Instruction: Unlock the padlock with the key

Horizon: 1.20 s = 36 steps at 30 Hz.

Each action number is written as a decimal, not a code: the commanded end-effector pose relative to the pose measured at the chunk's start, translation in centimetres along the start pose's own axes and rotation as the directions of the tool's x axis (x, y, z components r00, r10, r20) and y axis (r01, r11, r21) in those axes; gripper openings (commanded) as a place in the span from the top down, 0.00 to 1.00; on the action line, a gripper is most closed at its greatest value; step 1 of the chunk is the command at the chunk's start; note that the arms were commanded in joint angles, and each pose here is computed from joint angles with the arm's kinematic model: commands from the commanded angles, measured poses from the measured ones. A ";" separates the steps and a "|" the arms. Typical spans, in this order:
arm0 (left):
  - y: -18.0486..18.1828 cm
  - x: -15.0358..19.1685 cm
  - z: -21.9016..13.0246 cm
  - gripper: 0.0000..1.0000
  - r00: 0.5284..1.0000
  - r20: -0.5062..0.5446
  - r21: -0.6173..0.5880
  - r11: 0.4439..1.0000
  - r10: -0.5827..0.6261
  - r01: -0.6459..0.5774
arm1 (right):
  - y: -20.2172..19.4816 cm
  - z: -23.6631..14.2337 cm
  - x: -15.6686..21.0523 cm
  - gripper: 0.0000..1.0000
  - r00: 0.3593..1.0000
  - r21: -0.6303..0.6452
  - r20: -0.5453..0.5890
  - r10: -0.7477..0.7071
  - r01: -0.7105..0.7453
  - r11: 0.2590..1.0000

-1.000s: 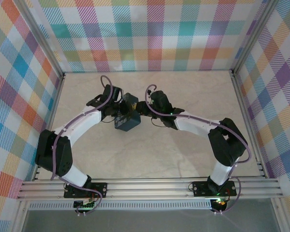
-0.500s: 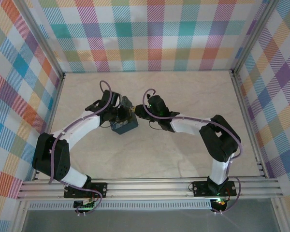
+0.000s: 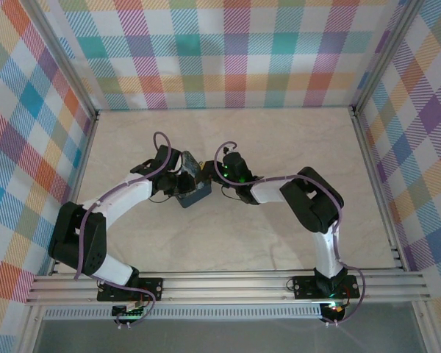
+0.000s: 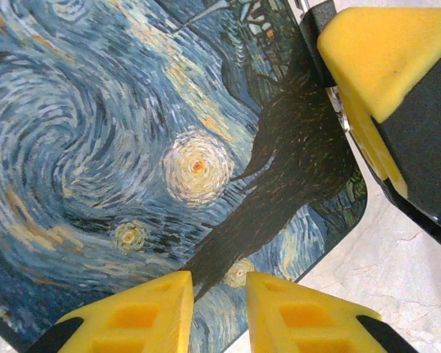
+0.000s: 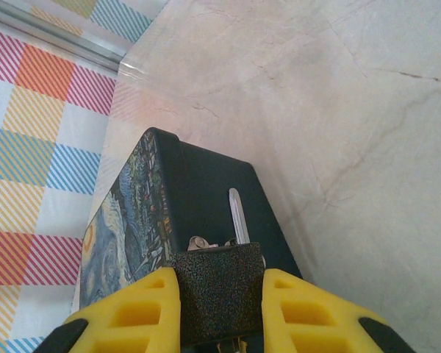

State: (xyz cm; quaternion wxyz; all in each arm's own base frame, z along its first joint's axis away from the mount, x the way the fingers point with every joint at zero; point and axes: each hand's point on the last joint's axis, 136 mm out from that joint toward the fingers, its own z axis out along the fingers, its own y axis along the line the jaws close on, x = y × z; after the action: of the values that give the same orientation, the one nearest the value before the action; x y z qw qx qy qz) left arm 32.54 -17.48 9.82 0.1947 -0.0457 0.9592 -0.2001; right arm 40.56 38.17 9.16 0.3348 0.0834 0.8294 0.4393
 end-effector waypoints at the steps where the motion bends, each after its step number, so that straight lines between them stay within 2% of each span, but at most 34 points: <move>1: 1.7 2.6 -0.2 0.74 0.994 -0.105 -0.058 0.998 0.001 -0.007 | 2.4 0.5 -4.2 0.91 0.992 -0.096 0.112 -0.059 0.070 0.993; 4: 2.1 3.0 -0.3 0.75 0.993 -0.118 -0.066 0.998 0.005 -0.013 | 0.2 1.2 -4.8 0.90 0.997 -0.077 0.060 -0.052 0.056 0.995; 8: 3.1 3.7 -0.6 0.76 0.991 -0.136 -0.086 0.996 -0.003 -0.008 | -1.9 1.5 -5.9 0.89 1.000 -0.129 0.010 -0.017 0.018 0.991; 15: 4.5 3.1 -1.7 0.77 0.993 -0.112 -0.117 0.993 -0.030 0.017 | -2.7 0.7 -8.3 0.90 0.998 -0.135 0.059 -0.008 0.016 0.991; 18: 5.1 1.5 -3.0 0.76 0.997 -0.067 -0.142 0.990 -0.032 0.022 | -3.5 -0.9 -8.2 0.88 0.998 -0.040 0.046 -0.040 0.042 0.998; 19: 5.1 0.9 -3.4 0.75 0.998 -0.050 -0.147 0.989 -0.029 0.022 | -4.6 -1.7 -7.6 0.87 0.998 0.029 0.016 -0.058 0.057 0.998; 24: 4.4 -2.4 -4.8 0.66 0.999 0.028 -0.127 0.991 -0.034 0.037 | -8.7 -6.6 -6.1 0.82 0.987 0.255 -0.064 -0.150 0.162 0.953; 25: 4.1 -2.9 -5.0 0.64 0.999 0.040 -0.117 0.992 -0.035 0.039 | -9.5 -7.4 -6.0 0.79 0.986 0.282 -0.071 -0.151 0.165 0.945; 27: 3.5 -4.0 -5.3 0.60 0.997 0.065 -0.101 0.994 -0.034 0.040 | -11.0 -9.0 -5.8 0.59 0.980 0.336 -0.102 -0.170 0.195 0.921; 32: 4.5 -6.4 -6.6 0.54 0.988 0.150 -0.154 0.986 -0.036 0.060 | -11.7 -11.7 -5.9 0.41 0.951 0.401 -0.162 -0.263 0.307 0.863; 34: 5.7 -7.2 -7.3 0.49 0.978 0.204 -0.183 0.980 -0.044 0.082 | -10.9 -12.3 -6.4 0.04 0.935 0.392 -0.171 -0.310 0.353 0.849; 35: 6.4 -7.5 -7.6 0.42 0.972 0.229 -0.195 0.976 -0.053 0.100 | -10.4 -12.6 -6.6 0.00 0.926 0.390 -0.184 -0.328 0.376 0.841; 36: 7.2 -8.0 -8.0 0.34 0.963 0.262 -0.207 0.970 -0.067 0.124 | -10.0 -12.8 -6.8 0.00 0.918 0.381 -0.195 -0.344 0.394 0.836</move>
State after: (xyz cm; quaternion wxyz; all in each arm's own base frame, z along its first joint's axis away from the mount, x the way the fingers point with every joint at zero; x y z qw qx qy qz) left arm 35.89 -9.58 15.43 0.2580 -0.1056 0.9521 -0.1260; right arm 39.89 21.16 8.11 0.3312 0.0150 0.9181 0.2171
